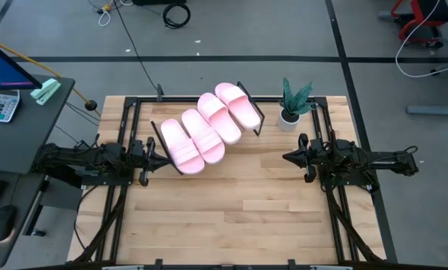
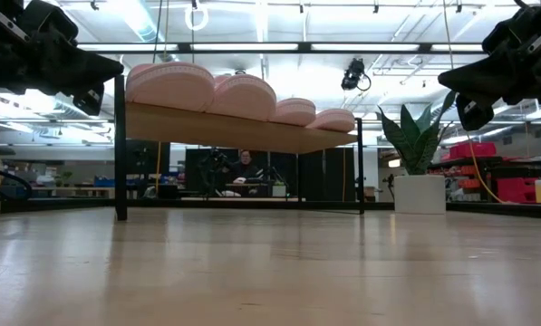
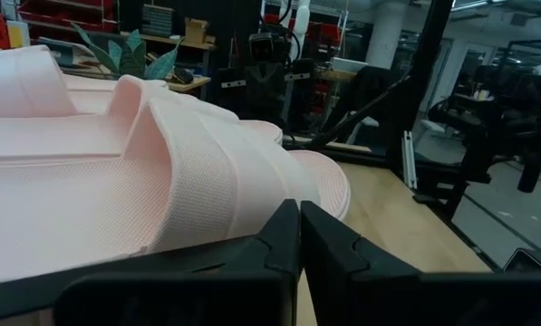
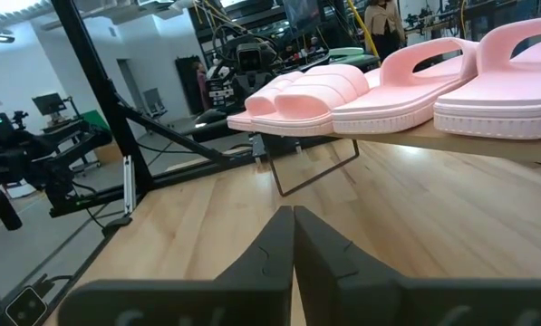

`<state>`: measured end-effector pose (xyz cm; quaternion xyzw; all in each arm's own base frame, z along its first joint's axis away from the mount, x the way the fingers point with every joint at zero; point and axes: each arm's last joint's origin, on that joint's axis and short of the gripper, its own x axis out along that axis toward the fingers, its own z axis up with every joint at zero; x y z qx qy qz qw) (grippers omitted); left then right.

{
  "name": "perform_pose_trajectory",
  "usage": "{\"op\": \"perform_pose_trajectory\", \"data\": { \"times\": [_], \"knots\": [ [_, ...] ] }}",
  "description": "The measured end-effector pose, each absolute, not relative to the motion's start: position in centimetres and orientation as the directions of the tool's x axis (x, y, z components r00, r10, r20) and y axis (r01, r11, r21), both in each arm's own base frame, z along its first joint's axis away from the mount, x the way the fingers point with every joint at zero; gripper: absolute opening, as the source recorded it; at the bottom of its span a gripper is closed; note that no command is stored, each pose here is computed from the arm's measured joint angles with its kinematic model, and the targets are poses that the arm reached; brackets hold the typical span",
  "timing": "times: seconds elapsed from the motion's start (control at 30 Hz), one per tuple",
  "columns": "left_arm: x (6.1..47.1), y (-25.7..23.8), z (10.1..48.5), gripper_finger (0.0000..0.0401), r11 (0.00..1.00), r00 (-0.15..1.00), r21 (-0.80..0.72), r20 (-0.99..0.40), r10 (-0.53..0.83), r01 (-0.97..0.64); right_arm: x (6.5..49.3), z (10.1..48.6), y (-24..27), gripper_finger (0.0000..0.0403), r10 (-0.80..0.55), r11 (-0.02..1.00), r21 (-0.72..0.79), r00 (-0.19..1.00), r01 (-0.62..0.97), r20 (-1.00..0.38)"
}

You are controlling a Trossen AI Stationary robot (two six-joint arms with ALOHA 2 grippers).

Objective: Pick and place slides into the shelf
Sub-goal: Return to Home Position

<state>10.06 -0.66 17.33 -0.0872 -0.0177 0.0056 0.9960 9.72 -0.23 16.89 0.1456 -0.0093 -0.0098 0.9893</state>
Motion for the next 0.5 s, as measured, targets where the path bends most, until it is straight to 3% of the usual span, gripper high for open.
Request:
{"op": "perform_pose_trajectory", "data": {
  "times": [0.5],
  "knots": [
    [10.06,-0.67,17.34,0.0036,0.985,0.999,-0.174,0.035,0.013,-0.007,9.72,16.89,-0.23,0.0015,-0.022,0.957,0.289,1.000,0.017,0.015]
  ]
}}
